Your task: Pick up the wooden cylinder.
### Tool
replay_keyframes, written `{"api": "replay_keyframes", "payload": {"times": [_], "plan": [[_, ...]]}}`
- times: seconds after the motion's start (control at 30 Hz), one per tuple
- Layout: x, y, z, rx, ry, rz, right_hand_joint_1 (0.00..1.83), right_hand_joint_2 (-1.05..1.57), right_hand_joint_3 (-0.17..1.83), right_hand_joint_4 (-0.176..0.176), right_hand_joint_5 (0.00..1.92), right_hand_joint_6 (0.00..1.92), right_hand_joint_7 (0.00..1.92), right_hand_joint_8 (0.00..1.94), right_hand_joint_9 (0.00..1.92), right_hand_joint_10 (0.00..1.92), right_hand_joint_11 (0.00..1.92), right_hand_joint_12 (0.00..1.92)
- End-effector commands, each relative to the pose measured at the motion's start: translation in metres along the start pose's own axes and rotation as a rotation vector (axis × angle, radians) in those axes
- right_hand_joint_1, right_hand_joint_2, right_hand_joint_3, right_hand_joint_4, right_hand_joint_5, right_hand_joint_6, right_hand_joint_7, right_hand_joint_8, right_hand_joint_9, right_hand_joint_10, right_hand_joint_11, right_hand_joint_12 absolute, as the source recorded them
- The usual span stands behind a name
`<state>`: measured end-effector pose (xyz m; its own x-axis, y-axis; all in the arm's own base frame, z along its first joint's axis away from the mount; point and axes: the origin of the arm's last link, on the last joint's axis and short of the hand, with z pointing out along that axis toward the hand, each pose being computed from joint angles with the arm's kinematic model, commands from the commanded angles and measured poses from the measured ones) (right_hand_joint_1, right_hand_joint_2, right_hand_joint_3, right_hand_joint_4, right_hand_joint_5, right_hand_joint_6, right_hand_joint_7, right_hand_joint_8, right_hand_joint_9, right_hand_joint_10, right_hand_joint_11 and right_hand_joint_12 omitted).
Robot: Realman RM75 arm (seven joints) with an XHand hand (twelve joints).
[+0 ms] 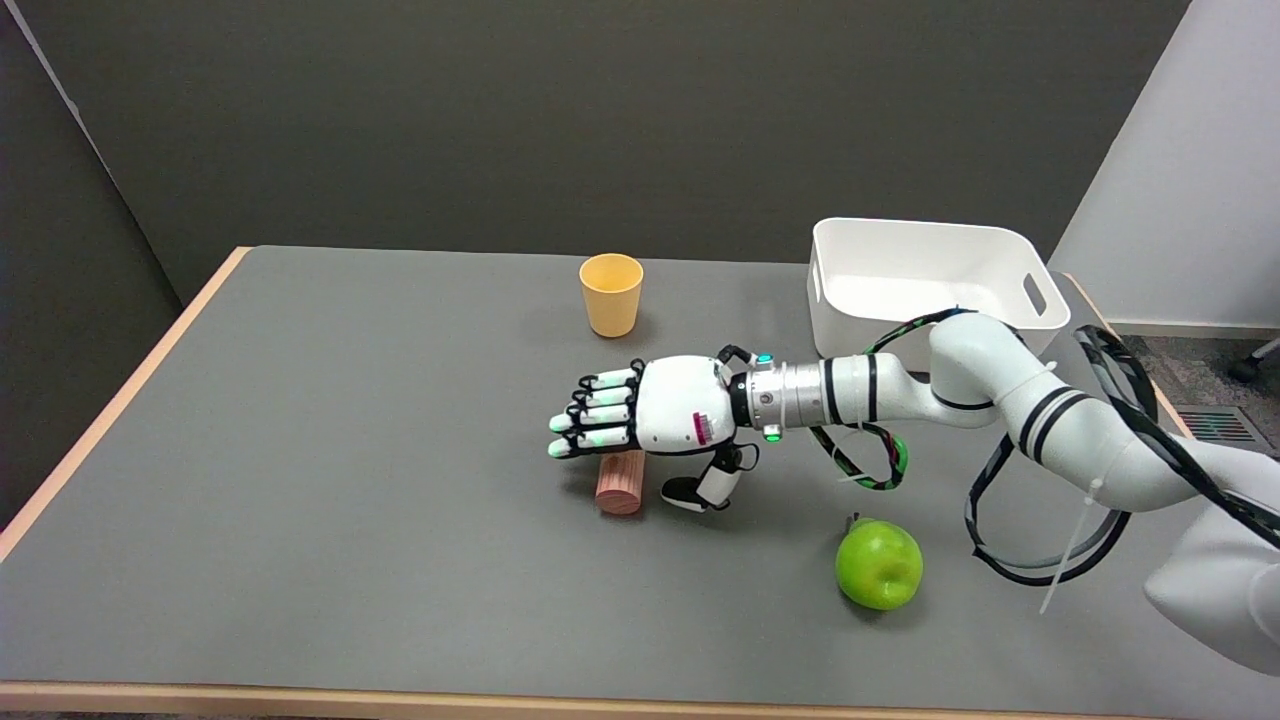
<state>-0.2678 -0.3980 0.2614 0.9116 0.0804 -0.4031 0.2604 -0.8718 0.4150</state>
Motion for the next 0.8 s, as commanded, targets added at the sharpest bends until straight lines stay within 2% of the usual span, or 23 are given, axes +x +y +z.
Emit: {"api": "replay_keyframes", "payload": {"times": [0.03, 0.37, 0.6, 0.67, 0.73, 0.8], "plan": [[0.001, -0.004, 0.018, 0.030, 0.012, 0.009, 0.84, 0.67, 1.01, 0.010, 0.01, 0.26, 0.00, 0.15, 0.02, 0.50, 0.00, 0.91], [0.004, -0.005, 0.028, 0.040, 0.016, 0.011, 0.86, 0.72, 0.97, 0.009, 0.05, 0.31, 0.03, 0.22, 0.06, 0.50, 0.00, 0.92], [0.004, -0.006, 0.029, 0.043, 0.016, 0.013, 0.90, 0.79, 0.96, -0.003, 0.17, 0.40, 0.21, 0.28, 0.14, 0.56, 0.00, 0.97], [0.004, -0.005, 0.029, 0.042, 0.016, 0.013, 0.92, 0.84, 0.91, -0.004, 0.18, 0.60, 0.26, 0.32, 0.20, 0.61, 0.00, 0.99], [0.004, -0.005, 0.029, 0.039, 0.014, 0.013, 0.92, 0.88, 0.93, 0.016, 0.19, 1.12, 0.34, 0.66, 0.28, 0.76, 0.00, 1.14], [0.003, -0.005, 0.029, 0.038, 0.013, 0.014, 0.93, 0.90, 0.91, 0.016, 0.19, 1.22, 0.36, 0.79, 0.30, 0.89, 0.00, 1.21]]}}
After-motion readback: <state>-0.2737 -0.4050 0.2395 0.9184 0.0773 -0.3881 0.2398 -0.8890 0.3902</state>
